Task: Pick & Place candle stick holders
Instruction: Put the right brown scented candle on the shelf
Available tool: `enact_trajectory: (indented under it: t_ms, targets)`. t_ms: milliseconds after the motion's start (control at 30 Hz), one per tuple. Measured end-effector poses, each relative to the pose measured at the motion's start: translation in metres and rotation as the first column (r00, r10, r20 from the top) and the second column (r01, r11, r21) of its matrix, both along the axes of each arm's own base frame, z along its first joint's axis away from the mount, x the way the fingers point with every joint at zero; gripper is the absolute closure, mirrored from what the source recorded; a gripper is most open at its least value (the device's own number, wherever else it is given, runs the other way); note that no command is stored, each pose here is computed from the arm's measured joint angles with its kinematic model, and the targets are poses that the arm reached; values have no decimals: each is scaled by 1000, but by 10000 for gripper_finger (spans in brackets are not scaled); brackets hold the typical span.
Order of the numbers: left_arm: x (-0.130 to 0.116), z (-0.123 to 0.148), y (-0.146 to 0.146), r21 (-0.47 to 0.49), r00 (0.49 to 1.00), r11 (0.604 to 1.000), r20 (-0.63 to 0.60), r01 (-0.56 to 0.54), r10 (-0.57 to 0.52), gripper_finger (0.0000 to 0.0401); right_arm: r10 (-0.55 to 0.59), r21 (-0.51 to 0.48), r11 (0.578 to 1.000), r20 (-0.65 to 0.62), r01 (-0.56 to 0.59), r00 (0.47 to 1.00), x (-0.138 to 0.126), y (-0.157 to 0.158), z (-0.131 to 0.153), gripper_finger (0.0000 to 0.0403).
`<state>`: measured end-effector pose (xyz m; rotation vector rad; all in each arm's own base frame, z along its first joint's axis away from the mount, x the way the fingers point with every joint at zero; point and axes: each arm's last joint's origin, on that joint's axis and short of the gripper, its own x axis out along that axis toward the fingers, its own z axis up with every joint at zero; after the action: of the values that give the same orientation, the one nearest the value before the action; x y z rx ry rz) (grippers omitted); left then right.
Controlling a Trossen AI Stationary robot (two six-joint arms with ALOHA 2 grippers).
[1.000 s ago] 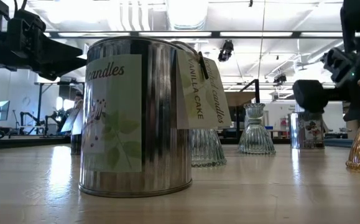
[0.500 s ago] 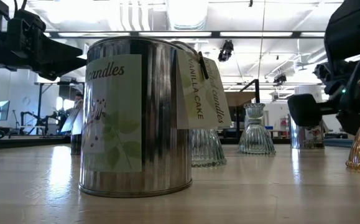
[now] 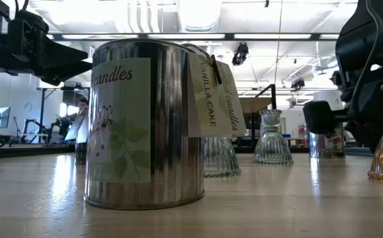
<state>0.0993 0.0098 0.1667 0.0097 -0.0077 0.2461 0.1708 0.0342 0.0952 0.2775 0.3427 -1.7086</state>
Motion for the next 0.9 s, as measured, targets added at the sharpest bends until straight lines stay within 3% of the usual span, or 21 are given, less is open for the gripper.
enact_trajectory:
  t_ms: [300,567,900]
  targets:
    - [0,0,0,0,1000,1000,0,0,0,128,13,-43,999,61,-11,998,-4,-2,-2,3]
    - [0,0,0,0,1000,1000,0,0,0,128,106,3,994,-55,-106,993,-1,-2,-9,3]
    - [0,0,0,0,1000,1000,0,0,0,128,22,-6,1000,-34,-22,999,-2,-19,-12,3]
